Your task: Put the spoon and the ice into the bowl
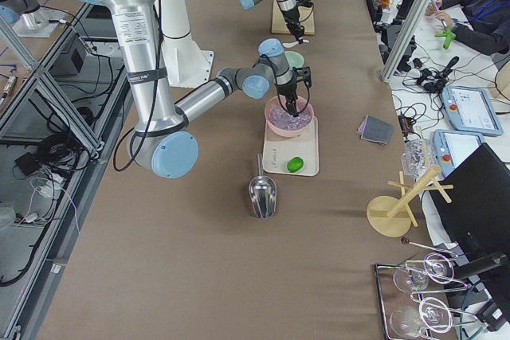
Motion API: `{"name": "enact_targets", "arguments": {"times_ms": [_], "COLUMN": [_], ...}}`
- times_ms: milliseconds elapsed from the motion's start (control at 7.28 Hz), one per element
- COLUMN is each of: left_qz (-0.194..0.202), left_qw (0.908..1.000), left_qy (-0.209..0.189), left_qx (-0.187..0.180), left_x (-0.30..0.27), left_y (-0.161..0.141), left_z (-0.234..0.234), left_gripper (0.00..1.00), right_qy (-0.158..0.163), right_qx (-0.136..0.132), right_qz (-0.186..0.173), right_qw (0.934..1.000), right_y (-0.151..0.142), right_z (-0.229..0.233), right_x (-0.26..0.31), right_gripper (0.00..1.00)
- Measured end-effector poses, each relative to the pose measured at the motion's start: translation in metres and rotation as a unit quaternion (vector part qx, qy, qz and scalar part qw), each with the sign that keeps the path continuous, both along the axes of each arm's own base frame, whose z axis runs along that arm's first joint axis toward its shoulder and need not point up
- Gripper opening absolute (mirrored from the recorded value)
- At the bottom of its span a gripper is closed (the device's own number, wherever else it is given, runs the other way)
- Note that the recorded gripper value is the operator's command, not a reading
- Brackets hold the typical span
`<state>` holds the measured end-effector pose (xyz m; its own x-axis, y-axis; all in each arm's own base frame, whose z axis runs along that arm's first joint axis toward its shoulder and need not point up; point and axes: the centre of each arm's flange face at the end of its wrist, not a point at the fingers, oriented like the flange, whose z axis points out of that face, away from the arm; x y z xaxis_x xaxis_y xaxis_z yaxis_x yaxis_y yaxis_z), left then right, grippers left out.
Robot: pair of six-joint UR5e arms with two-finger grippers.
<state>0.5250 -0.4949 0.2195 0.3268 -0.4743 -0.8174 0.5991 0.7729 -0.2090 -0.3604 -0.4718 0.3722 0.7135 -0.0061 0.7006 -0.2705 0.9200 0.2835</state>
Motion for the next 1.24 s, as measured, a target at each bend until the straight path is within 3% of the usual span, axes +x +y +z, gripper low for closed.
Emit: {"name": "enact_targets", "arguments": {"times_ms": [137, 412, 550, 824, 1237], "left_qz": [-0.003, -0.001, 0.007, 0.049, 0.137], "left_qw": [1.0000, 0.9999, 0.9996, 0.9964, 0.9833], "left_qy": [-0.006, -0.012, -0.018, -0.037, -0.070], "left_qx": [0.002, 0.008, 0.019, 0.059, 0.098], "left_x": [0.013, 0.025, 0.025, 0.007, -0.080], "left_y": [0.002, 0.004, 0.004, 0.012, 0.010], "left_z": [-0.004, -0.008, -0.008, -0.013, 0.005], "left_gripper": [0.38, 0.98, 0.98, 0.98, 0.98], "right_qy": [0.001, 0.001, 0.003, 0.007, 0.025], "right_qx": [0.000, 0.001, 0.002, 0.006, 0.006], "right_qz": [0.000, 0.001, 0.002, 0.005, 0.010], "right_qw": [1.0000, 1.0000, 1.0000, 0.9999, 0.9996], "right_y": [0.001, 0.003, 0.003, 0.005, 0.007], "right_z": [0.000, 0.000, 0.001, 0.002, 0.010], "right_x": [-0.002, -0.004, -0.005, -0.007, -0.012], "right_gripper": [0.99, 0.99, 0.97, 0.84, 0.78]}}
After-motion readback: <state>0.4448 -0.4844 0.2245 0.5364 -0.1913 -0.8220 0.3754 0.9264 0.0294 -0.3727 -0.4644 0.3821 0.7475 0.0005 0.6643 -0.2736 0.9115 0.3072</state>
